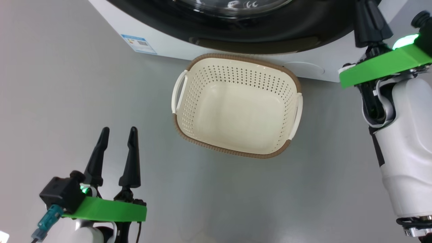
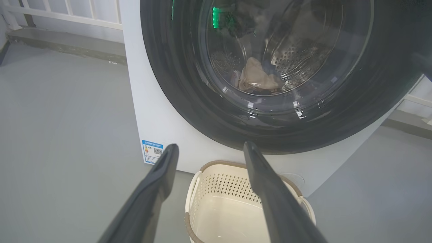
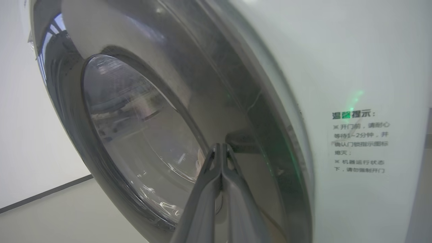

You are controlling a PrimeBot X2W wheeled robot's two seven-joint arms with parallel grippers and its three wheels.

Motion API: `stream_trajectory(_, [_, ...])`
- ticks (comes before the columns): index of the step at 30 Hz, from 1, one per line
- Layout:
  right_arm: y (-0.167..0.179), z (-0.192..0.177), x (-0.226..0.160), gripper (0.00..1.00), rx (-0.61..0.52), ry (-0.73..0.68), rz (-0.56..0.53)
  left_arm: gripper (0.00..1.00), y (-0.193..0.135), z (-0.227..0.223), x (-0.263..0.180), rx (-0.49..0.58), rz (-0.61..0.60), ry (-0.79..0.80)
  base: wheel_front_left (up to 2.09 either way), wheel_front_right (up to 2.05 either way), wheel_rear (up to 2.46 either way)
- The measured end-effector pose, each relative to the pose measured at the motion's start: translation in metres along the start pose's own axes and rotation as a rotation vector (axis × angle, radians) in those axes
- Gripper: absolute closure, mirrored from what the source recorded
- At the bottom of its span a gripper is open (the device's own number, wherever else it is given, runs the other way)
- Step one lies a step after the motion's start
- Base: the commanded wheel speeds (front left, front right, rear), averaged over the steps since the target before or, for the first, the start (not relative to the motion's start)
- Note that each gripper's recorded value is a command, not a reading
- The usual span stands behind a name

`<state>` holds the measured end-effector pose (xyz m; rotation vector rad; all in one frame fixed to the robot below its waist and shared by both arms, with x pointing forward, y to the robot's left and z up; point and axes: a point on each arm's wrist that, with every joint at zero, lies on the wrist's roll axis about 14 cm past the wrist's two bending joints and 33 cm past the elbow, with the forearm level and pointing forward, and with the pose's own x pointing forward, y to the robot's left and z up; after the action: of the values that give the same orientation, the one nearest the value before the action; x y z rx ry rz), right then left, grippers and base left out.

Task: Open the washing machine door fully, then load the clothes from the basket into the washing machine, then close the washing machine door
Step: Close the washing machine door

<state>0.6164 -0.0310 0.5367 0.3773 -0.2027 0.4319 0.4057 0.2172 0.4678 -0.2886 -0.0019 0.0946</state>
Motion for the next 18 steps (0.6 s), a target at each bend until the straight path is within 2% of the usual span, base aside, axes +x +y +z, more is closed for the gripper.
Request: stream_trajectory(18, [-0.0072,-0.0066,0.0113,1.00,0.007,-0.013,-0.022,0.00,0.0012,-0.0049,0.0021,0.006,0.004,0.014,0.00,0.00,0.00])
